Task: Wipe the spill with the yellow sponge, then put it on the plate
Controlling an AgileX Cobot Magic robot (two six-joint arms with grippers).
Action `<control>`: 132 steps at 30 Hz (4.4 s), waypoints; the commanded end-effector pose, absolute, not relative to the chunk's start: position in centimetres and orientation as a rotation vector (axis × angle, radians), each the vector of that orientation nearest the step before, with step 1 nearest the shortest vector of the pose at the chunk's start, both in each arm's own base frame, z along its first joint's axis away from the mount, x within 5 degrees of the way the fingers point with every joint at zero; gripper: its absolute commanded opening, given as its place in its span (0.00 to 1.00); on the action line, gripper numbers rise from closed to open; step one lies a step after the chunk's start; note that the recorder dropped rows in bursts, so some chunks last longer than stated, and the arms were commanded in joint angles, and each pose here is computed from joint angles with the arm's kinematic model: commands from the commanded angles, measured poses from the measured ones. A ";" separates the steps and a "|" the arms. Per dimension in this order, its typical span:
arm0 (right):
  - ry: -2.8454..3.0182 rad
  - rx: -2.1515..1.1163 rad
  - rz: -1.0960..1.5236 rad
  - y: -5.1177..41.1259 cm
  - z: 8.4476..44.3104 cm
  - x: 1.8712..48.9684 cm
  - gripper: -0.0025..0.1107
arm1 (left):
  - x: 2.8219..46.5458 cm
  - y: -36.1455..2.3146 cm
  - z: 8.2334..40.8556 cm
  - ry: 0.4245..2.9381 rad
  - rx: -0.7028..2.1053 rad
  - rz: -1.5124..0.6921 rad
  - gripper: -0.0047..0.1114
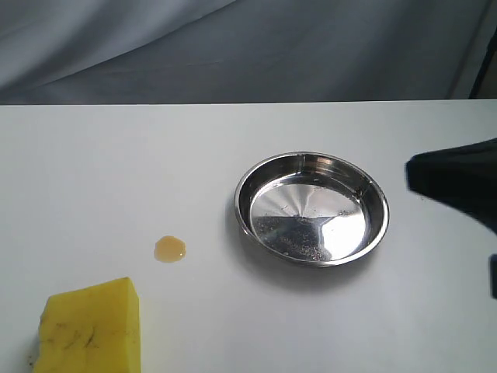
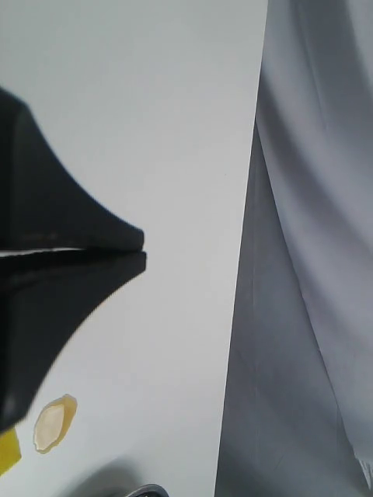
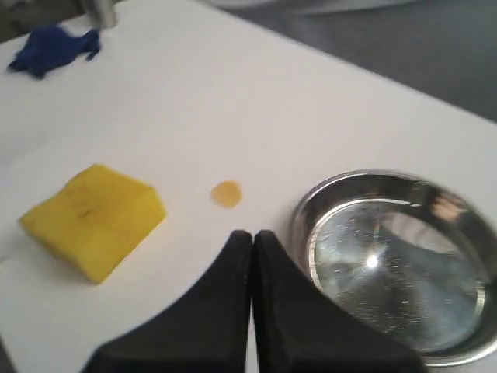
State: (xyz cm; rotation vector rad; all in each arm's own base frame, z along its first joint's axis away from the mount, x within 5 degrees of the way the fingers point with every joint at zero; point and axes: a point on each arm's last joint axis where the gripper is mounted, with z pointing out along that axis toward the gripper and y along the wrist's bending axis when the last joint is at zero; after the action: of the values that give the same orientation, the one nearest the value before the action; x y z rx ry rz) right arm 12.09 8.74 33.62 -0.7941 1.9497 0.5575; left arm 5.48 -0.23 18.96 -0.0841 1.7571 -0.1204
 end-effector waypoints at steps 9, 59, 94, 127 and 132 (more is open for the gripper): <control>1.870 -1.640 0.759 25.3 33.4 14.6 0.03 | 5.5 -0.2 18.9 1.748 -0.091 -0.124 0.04; 2.006 -2.116 0.270 41.2 17.2 19.9 0.02 | 5.5 -0.2 18.9 1.748 -0.091 -0.124 0.04; 2.068 -1.884 0.374 37.3 14.7 29.4 0.02 | 5.5 -0.2 18.9 1.748 -0.091 -0.124 0.04; 2.177 -1.997 0.010 39.7 12.2 27.6 0.02 | 5.5 -0.2 18.9 1.748 -0.091 -0.124 0.04; 2.021 -1.935 0.075 42.0 12.6 26.7 0.02 | 5.5 -0.2 18.9 1.748 -0.091 -0.124 0.04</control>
State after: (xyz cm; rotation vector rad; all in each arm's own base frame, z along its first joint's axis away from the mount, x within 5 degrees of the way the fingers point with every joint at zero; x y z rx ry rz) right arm 27.91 40.75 13.84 -1.9539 2.0342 -0.0335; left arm 5.48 -0.23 18.96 -0.0841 1.7571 -0.1204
